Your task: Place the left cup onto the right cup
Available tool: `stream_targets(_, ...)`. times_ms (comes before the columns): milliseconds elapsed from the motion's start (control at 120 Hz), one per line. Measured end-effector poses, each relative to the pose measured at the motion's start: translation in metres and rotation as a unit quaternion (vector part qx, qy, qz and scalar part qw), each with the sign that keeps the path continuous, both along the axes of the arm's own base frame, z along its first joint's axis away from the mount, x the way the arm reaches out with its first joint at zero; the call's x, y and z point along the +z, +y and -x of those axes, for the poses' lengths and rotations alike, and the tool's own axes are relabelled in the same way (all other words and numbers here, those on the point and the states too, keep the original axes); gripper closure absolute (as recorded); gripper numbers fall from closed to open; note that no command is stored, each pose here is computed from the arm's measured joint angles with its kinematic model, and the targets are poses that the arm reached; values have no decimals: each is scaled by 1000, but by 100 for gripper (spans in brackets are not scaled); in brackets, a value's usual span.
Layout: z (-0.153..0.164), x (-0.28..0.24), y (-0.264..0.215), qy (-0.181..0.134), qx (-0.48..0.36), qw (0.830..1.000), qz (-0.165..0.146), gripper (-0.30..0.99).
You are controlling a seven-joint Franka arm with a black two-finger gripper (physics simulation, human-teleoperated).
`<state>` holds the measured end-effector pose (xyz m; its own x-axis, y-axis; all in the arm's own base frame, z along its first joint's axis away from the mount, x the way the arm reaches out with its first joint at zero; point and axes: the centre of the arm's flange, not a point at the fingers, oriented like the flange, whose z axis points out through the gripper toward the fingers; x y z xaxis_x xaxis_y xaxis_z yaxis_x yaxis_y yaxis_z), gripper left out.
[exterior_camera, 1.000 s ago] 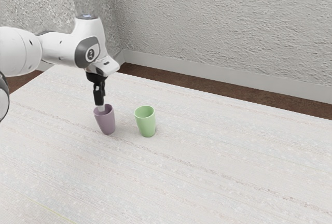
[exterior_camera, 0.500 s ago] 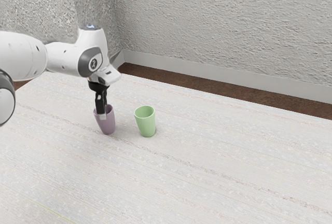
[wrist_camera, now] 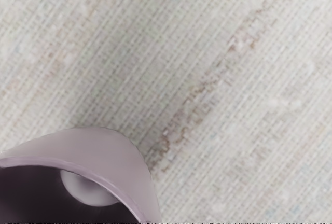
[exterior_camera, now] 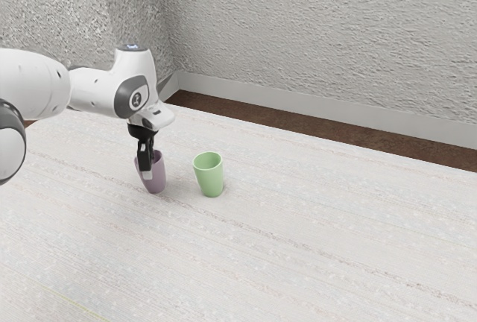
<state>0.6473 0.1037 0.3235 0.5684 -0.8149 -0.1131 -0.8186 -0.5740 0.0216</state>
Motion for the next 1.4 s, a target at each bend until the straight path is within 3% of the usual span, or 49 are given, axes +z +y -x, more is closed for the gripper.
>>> stream_targets(175,-1,-7,1,4,-9,1000,-11,19)
stream_targets(417,-4,-12,2,-3,-17,1000,-19,57)
stream_targets(583,-5,-10,3,-7,-25,999,-29,70)
stream_targets(1008,-8,3,-6,-19,-44,998,-46,78)
stream_targets(1400,-1,54,-31,-40,-69,994,-75,79)
